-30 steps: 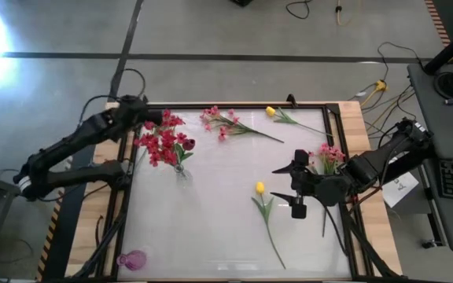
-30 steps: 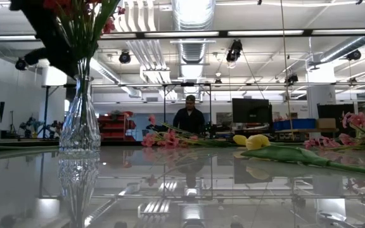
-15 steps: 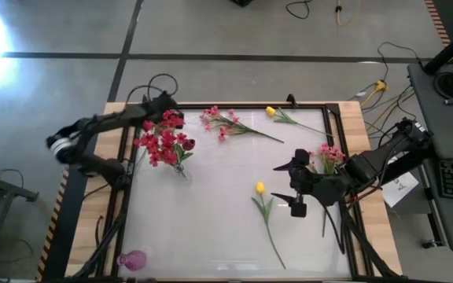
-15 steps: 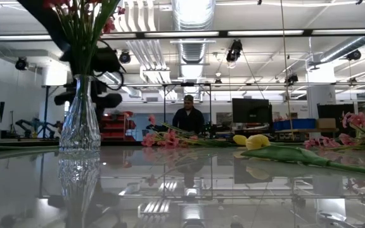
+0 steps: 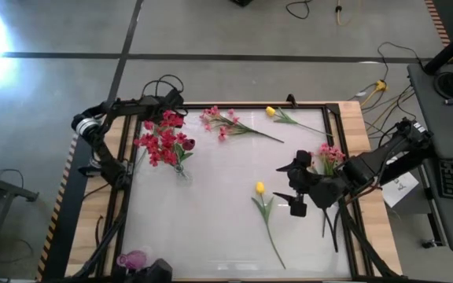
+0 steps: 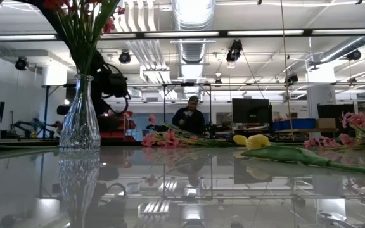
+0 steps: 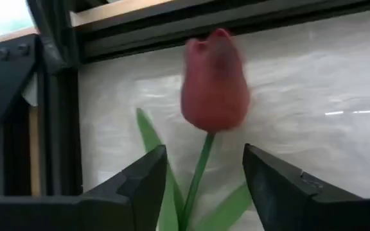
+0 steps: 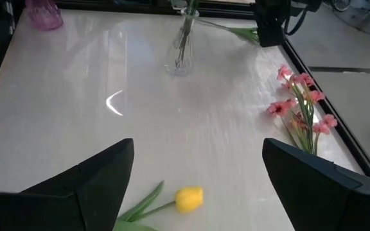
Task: Sort flowers into vase by color
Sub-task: Put the red flower into the transparent vase, then put the left pink flower into the purple vase
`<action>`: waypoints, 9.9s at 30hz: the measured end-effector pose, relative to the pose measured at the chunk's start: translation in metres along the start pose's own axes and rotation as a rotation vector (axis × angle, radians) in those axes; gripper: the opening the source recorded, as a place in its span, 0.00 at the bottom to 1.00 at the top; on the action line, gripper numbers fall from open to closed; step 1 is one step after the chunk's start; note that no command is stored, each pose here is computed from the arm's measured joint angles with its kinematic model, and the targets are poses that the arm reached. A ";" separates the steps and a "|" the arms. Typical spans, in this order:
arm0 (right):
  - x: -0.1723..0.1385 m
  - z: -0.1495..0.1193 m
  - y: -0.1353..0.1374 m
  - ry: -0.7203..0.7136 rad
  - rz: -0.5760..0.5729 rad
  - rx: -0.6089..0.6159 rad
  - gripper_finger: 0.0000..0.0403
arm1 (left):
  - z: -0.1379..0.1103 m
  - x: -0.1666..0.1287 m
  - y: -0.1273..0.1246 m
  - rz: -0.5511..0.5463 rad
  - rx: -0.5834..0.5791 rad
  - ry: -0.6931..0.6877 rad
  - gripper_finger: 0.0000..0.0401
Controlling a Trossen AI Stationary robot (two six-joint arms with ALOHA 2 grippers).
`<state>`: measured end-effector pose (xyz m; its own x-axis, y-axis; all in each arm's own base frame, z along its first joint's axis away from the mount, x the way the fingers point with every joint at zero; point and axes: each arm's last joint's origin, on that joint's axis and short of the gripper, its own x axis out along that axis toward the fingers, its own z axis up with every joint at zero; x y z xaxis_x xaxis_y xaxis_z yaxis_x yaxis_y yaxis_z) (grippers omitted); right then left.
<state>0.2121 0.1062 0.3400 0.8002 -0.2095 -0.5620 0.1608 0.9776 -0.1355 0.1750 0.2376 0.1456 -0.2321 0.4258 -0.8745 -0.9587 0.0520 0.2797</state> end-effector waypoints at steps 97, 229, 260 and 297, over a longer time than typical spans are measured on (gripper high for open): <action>-0.009 0.051 -0.015 -0.343 -0.171 -0.131 0.82 | -0.149 -0.251 0.121 -1.589 0.770 -1.514 0.00; 0.117 0.005 -0.071 0.222 -0.223 0.155 0.82 | -0.107 -0.341 0.149 -1.503 0.864 -0.891 0.66; 0.294 -0.095 -0.273 0.572 -0.079 0.283 0.31 | -0.137 -0.295 0.193 -1.500 0.776 -1.097 0.58; 0.095 0.135 0.024 -0.827 0.196 0.126 0.03 | -0.121 -0.330 0.101 -1.746 1.001 -1.124 0.60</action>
<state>0.3703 0.1117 0.3933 0.9764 -0.0042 0.2161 -0.0002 0.9998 0.0206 0.1352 -0.0070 0.4145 0.9296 -0.3681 -0.0197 0.3678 0.9230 0.1133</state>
